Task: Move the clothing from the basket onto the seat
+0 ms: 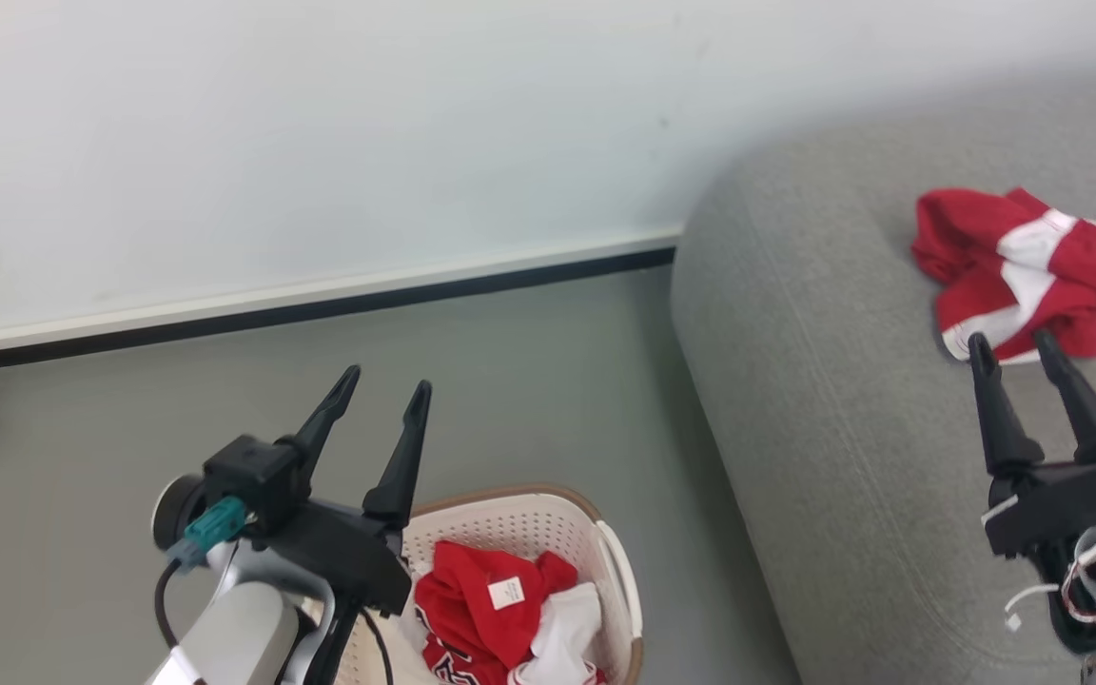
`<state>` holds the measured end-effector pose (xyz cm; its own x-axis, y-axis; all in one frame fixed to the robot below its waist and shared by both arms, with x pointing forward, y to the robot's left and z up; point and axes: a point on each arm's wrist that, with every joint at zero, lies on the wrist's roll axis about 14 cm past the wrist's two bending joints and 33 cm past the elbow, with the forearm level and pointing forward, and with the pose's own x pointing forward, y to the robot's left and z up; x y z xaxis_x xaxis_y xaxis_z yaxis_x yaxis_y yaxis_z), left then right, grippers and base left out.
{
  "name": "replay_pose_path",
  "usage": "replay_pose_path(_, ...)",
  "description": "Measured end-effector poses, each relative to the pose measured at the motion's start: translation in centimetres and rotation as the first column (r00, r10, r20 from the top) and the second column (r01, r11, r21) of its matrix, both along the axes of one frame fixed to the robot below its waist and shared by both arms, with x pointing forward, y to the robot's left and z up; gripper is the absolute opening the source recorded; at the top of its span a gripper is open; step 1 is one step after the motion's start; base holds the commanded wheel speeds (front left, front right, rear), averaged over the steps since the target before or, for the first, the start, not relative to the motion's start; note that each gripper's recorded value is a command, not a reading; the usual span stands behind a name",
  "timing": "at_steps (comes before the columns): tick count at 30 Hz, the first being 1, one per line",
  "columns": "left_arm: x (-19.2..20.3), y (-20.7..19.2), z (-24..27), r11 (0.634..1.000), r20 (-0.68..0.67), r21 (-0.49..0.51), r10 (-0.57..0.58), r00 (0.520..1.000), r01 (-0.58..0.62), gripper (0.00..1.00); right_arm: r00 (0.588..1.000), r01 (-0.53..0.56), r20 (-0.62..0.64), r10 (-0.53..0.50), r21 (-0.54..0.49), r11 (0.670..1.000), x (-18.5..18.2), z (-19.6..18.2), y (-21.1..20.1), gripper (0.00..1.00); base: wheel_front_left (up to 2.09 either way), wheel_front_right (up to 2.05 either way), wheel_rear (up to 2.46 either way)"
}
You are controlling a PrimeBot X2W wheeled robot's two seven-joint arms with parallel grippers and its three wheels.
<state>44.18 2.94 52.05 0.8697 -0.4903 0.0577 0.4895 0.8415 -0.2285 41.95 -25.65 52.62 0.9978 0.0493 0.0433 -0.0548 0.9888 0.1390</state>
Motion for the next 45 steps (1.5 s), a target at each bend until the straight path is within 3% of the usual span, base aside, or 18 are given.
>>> replay_pose_path(13,-3.9,8.2,-0.5,0.971,-0.034,-0.005,0.241,0.970,-0.241,1.00,0.988,-0.142,0.075,0.137,0.065,0.988,-2.6,1.1,7.3,1.00,0.00,0.00,0.00)
replay_pose_path(23,-7.1,12.9,-2.1,0.922,-0.082,-0.002,0.385,0.919,-0.387,1.00,0.977,-0.173,0.132,0.165,0.057,0.983,-4.2,2.7,9.4,1.00,0.00,0.00,0.00)
replay_pose_path(45,-7.1,14.6,-1.7,0.894,-0.047,0.007,0.449,0.892,-0.449,1.00,0.981,-0.130,0.152,0.119,0.065,0.989,-4.7,3.0,8.8,1.00,0.00,0.00,0.00)
